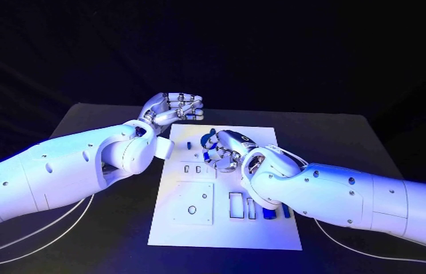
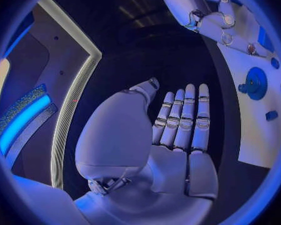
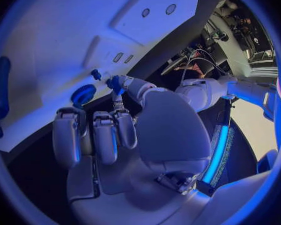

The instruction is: Assemble the parts on the task board

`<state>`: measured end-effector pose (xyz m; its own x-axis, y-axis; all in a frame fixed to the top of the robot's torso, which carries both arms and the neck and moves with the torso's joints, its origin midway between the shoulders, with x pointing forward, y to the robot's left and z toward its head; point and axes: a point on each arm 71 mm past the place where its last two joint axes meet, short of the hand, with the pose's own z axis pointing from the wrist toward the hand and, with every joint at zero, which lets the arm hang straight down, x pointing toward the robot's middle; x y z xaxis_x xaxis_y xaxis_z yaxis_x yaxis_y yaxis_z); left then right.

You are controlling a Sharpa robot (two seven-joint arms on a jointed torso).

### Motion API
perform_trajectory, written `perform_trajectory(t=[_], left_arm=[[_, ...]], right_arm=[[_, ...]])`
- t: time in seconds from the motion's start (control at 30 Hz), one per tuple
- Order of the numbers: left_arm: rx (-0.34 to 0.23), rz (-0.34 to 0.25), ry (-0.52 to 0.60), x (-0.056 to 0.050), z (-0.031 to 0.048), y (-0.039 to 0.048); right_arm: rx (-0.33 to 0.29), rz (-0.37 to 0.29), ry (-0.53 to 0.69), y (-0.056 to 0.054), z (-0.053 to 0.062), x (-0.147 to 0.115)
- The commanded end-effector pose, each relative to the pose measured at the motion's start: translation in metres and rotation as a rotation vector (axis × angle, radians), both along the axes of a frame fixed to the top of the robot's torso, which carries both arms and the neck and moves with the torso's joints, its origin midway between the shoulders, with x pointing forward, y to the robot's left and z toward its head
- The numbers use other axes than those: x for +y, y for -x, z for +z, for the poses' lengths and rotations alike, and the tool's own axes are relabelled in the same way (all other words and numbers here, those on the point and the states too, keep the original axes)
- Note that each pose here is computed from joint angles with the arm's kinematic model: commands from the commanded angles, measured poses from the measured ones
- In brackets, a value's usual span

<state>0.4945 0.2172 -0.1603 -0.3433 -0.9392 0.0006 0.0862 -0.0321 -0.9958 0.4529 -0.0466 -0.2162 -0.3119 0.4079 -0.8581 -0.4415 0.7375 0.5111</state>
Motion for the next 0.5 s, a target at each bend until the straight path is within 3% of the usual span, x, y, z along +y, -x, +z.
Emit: perform_trajectory(t=[0.03,0.23,0.5], left_arm=[[-0.004,-0.01,0.009,-0.003,0.0013,0.0006],[-0.004,-0.012,0.01,-0.004,0.0013,0.0005],[-0.004,-0.009,0.008,-0.003,0.0011,0.0]], right_arm=[[-0.021,-0.003,0.039,0.001,-0.006,0.003],[0.001,0.006,0.059,0.005,-0.016,0.008],[0.017,0.017,0.081,0.008,-0.021,0.01]])
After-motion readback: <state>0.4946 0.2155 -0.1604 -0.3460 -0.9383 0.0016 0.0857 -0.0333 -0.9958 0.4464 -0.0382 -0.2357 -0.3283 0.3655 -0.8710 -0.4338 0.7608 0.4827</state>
